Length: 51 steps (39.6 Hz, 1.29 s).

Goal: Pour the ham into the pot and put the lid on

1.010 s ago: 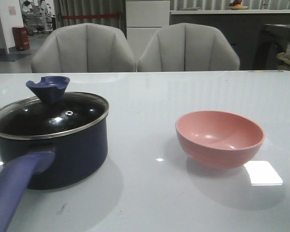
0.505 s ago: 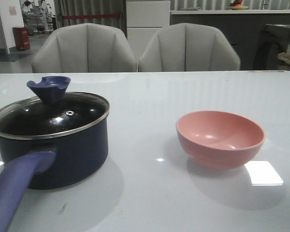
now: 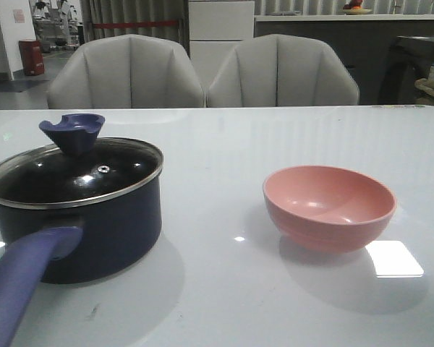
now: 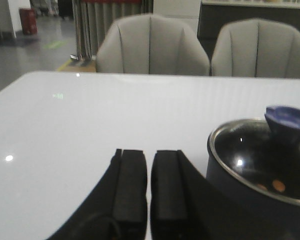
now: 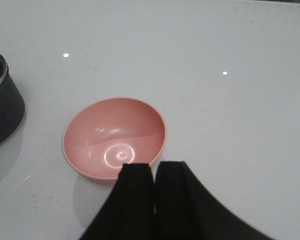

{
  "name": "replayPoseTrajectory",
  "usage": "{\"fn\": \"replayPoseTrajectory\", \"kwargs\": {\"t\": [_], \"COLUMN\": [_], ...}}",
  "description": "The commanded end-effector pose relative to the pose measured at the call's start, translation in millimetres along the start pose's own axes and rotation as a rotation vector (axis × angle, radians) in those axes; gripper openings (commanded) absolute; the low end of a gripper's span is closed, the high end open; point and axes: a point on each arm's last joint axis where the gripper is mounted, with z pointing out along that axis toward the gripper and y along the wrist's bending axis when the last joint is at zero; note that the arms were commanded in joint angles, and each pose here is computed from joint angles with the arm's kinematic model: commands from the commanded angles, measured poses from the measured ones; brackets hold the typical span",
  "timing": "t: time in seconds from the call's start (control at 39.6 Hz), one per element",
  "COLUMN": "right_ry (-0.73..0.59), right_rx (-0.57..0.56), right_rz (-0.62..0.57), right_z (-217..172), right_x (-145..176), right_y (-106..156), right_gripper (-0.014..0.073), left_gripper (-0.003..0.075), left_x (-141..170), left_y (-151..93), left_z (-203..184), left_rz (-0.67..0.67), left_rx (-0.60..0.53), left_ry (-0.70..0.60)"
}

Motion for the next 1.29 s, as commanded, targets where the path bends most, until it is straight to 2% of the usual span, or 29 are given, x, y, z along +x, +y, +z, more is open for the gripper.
{"fn": "replayPoseTrajectory", "kwargs": {"t": [0.0,1.16,1.26], "right_ry": [-0.096,-0.098,-0.147], "right_rx": [0.013,0.001,0.028], "right_rz": [-0.003,-0.009,-0.083], "right_z": [-3.0,-3.0,-7.0], "right_x": [-15.3,-15.4,-16.4], "right_y": [-0.5,1.1,-1.0], "right_gripper": [0.0146,0.0146,0.0146], "left_gripper": [0.0125,0.0125,0.0125], "left_x": [-1.9,0.6,0.6], "left_y": [0.0,-0.2,-0.2], "left_z": [-1.0,-0.5,-0.5], "left_rz": [-0.011,-0.011,-0.011], "left_rx": [0.006,0.011,0.011], "left_ry": [-0.099,-0.082,-0.082]}}
